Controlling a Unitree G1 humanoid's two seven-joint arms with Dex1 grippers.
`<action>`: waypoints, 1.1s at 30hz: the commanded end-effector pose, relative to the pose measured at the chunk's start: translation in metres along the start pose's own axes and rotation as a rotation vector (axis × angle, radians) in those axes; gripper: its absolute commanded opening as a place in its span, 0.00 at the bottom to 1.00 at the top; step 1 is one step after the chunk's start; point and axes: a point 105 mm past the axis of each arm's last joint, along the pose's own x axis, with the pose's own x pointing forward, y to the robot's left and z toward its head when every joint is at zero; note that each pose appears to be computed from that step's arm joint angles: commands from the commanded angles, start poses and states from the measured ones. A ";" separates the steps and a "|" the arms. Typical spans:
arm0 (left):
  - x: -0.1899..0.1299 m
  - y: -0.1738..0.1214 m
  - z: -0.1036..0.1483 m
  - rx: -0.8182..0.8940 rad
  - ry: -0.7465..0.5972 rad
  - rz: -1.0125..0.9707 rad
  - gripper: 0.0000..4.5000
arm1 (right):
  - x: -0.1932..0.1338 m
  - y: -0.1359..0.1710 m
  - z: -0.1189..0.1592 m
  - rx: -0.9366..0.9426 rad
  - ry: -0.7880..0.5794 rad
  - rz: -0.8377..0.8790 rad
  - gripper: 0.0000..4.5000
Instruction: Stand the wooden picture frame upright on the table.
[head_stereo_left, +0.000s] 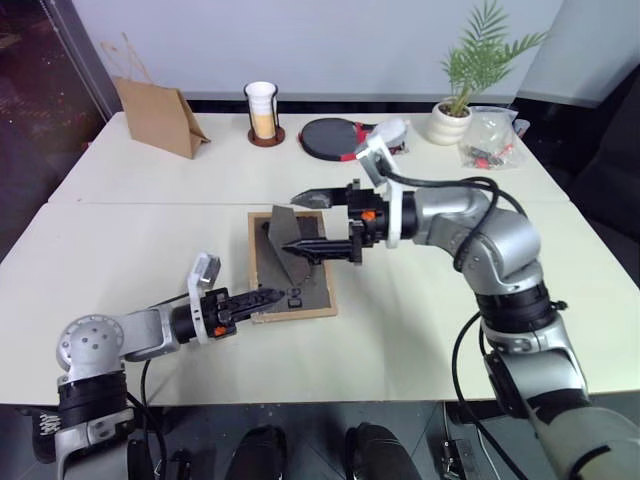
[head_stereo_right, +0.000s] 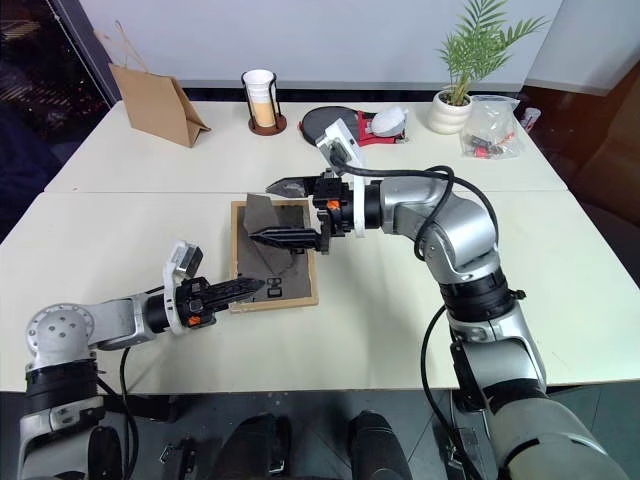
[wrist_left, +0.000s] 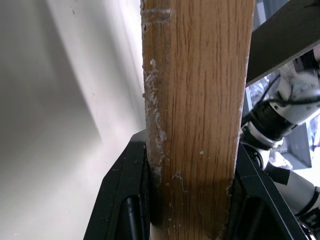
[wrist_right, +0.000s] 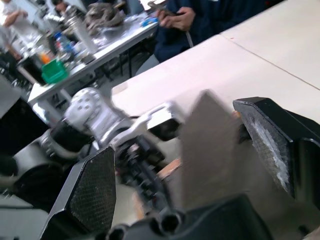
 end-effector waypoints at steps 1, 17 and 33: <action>-0.001 -0.009 0.005 0.036 -0.013 -0.048 0.23 | -0.006 0.008 0.012 -0.046 -0.012 0.000 0.99; 0.007 -0.013 0.005 0.062 0.017 -0.069 0.23 | 0.008 -0.017 -0.005 -0.023 0.018 -0.039 0.99; 0.002 -0.004 0.003 0.045 -0.003 -0.058 0.23 | -0.005 0.008 0.016 -0.091 0.013 -0.015 0.99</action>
